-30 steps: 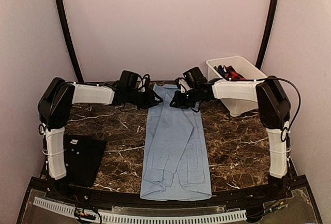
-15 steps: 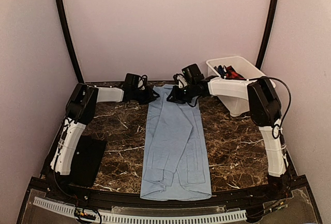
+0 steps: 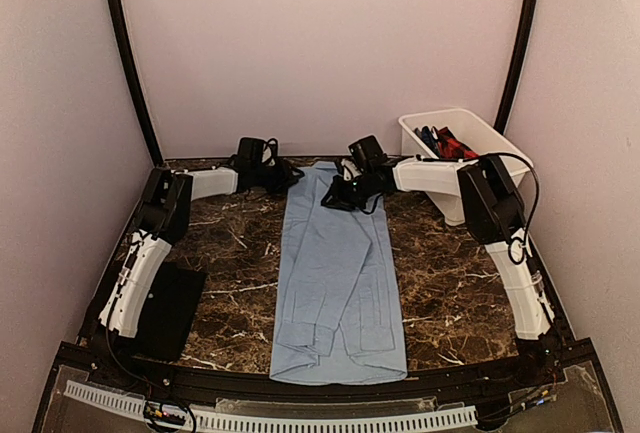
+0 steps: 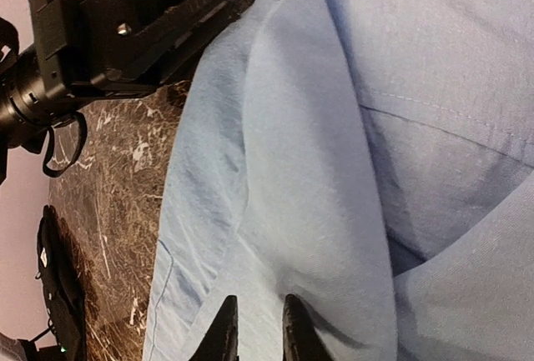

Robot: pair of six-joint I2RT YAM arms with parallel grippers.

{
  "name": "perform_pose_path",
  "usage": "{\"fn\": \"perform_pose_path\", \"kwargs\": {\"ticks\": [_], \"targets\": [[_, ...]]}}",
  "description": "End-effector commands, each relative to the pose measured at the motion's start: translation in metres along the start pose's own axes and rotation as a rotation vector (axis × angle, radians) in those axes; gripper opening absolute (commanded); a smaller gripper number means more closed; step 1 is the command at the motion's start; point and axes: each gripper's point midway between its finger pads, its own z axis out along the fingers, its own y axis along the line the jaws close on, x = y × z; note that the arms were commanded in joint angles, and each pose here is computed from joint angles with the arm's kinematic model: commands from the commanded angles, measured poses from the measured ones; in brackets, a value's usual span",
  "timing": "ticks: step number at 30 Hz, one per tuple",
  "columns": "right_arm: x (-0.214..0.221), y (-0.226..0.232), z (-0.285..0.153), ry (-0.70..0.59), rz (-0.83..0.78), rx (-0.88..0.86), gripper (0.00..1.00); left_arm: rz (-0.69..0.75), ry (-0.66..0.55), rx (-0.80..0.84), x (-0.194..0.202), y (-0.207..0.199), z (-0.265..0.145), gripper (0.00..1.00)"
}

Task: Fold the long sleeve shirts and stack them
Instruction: Adjust the sleeve of the rectangle-folded shirt.

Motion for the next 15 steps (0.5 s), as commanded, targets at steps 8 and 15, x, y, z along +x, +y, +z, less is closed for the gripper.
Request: {"fn": "perform_pose_path", "kwargs": {"ticks": [8, 15], "targets": [[-0.043, -0.010, 0.008, -0.062, 0.104, -0.121, 0.17, 0.036, -0.005, 0.078, -0.025, -0.041, -0.017, 0.34], [-0.062, -0.016, 0.021, -0.098, 0.162, -0.203, 0.17, 0.058, 0.011, 0.102, -0.018, -0.074, -0.056, 0.34]]}}
